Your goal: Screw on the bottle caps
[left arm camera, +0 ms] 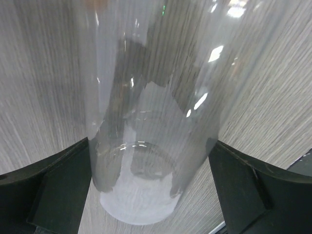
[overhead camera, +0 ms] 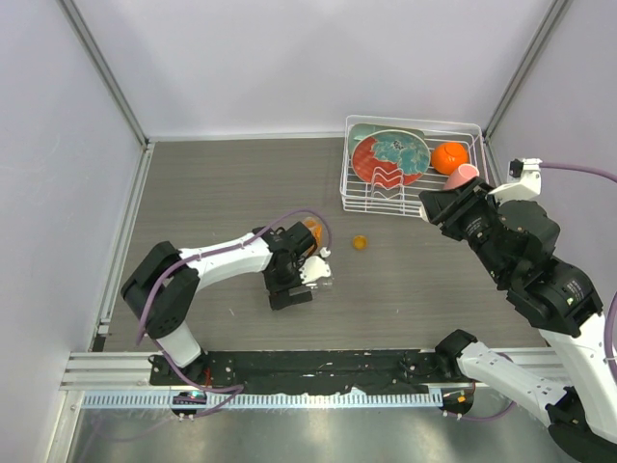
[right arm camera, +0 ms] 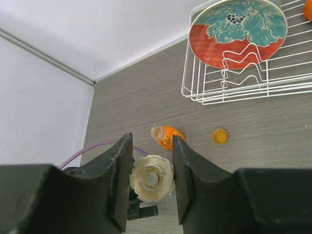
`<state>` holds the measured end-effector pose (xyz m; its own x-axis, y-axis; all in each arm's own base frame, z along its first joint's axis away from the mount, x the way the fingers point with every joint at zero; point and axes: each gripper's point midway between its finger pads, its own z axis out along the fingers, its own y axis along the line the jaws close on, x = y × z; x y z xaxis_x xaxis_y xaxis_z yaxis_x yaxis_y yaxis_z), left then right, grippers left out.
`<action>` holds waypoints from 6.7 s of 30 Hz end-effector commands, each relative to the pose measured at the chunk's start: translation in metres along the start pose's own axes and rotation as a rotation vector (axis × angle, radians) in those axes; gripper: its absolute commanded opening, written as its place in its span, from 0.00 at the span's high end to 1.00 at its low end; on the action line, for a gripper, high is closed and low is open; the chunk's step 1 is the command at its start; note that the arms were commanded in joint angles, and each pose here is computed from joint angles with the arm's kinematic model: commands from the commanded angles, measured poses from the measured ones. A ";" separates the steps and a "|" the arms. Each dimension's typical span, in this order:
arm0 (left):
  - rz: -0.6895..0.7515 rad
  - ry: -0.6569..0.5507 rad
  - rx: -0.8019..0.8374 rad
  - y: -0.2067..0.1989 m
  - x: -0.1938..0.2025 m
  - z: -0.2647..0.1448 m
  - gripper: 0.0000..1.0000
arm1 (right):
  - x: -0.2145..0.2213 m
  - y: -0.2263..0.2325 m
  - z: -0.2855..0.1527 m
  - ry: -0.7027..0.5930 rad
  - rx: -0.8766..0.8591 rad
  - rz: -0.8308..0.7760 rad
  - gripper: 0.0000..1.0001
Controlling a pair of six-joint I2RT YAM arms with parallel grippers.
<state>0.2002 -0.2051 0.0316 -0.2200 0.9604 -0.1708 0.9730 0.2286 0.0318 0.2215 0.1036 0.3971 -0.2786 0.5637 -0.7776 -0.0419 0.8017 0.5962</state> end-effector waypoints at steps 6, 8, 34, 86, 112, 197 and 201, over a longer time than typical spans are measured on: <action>0.064 -0.063 -0.001 0.006 -0.006 0.011 0.00 | -0.001 0.007 0.004 -0.006 -0.023 0.024 0.85; 0.065 -0.077 0.009 0.005 -0.010 0.014 0.00 | -0.002 0.009 0.004 -0.010 -0.031 0.031 0.85; 0.084 -0.167 -0.113 -0.004 -0.038 -0.104 0.61 | -0.001 0.035 0.017 0.049 -0.100 -0.049 0.89; -0.027 -1.549 0.022 -0.059 -0.139 -0.247 0.99 | 0.076 0.203 0.009 0.483 -0.773 -0.462 0.97; -0.022 -1.565 -0.006 -0.056 -0.134 -0.251 1.00 | 0.103 0.198 -0.018 0.570 -0.794 -0.474 0.98; -0.168 -1.724 -0.072 -0.030 -0.117 -0.308 1.00 | 0.090 0.189 -0.041 0.457 -0.802 -0.656 0.04; -0.125 -1.706 -0.017 -0.041 -0.118 -0.304 1.00 | 0.085 0.204 -0.059 0.446 -0.943 -0.697 0.03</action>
<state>0.1773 -0.2814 0.3152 -0.0272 -0.2384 -0.9708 0.9307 0.3483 -0.1116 0.1555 0.2999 0.4445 -0.3243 -0.1551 -0.9332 -0.8422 0.4965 0.2101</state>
